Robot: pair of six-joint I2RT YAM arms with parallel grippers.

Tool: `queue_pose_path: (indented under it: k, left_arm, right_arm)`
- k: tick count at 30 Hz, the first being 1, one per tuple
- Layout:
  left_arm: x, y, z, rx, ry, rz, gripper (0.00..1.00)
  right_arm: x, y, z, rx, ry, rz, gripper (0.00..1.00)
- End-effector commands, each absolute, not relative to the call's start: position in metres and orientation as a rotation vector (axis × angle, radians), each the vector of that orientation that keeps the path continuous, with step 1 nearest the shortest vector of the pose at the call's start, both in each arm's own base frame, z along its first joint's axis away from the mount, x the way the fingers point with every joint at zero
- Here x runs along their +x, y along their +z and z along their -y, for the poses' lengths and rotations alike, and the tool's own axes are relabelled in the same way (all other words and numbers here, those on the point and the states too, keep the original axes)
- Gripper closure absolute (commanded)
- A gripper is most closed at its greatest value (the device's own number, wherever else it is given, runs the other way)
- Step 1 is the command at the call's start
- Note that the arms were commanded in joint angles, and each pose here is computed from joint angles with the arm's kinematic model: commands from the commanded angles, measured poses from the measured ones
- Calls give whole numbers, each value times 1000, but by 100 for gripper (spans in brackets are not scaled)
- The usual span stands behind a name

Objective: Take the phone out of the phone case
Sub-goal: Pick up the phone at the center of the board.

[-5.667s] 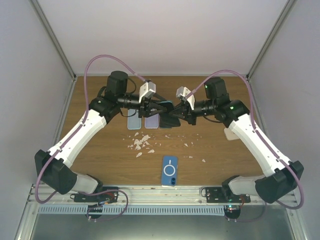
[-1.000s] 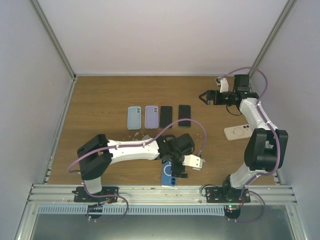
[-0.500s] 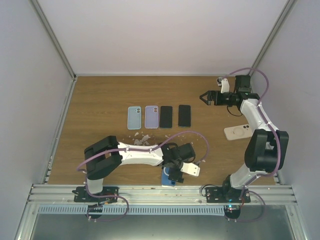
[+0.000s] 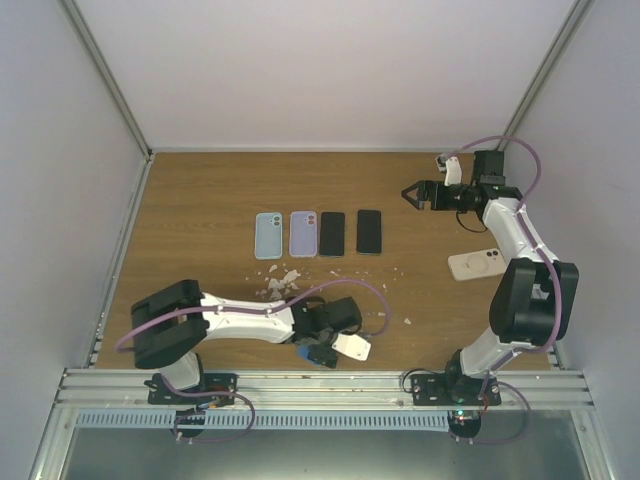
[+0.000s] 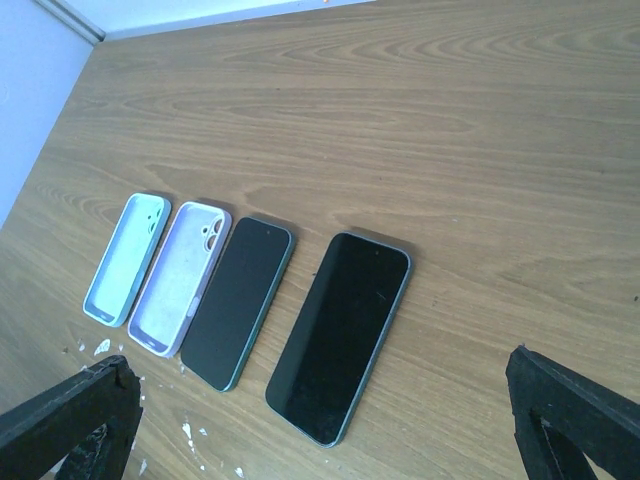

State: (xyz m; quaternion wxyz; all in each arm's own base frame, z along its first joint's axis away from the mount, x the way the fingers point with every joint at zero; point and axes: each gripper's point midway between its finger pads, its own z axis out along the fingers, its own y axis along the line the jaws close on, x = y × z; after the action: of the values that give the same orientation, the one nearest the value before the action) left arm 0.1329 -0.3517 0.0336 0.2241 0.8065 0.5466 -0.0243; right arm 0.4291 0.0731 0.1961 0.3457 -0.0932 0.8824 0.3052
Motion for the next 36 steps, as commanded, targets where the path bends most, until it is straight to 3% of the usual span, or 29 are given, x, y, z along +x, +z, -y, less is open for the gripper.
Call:
queue_pose_path:
  k: [1,19,33,36]
  left_arm:
    - [153,35,317,2218,85,-1504,1]
    - [216,38,228,1949,-12,-1951,1]
    - [219,11,205,1903,-191,-2213,1]
    - [221,8,205,1899,-181,-2221,5]
  right_arm:
    - [429,203,-69,-246,796,-2262,0]
    - [431,199,-70,-245,806,-2268,0]
    - [428,200,-71,-263,817,-2262,1]
    - [427,203,-72,-276,814,-2252,0]
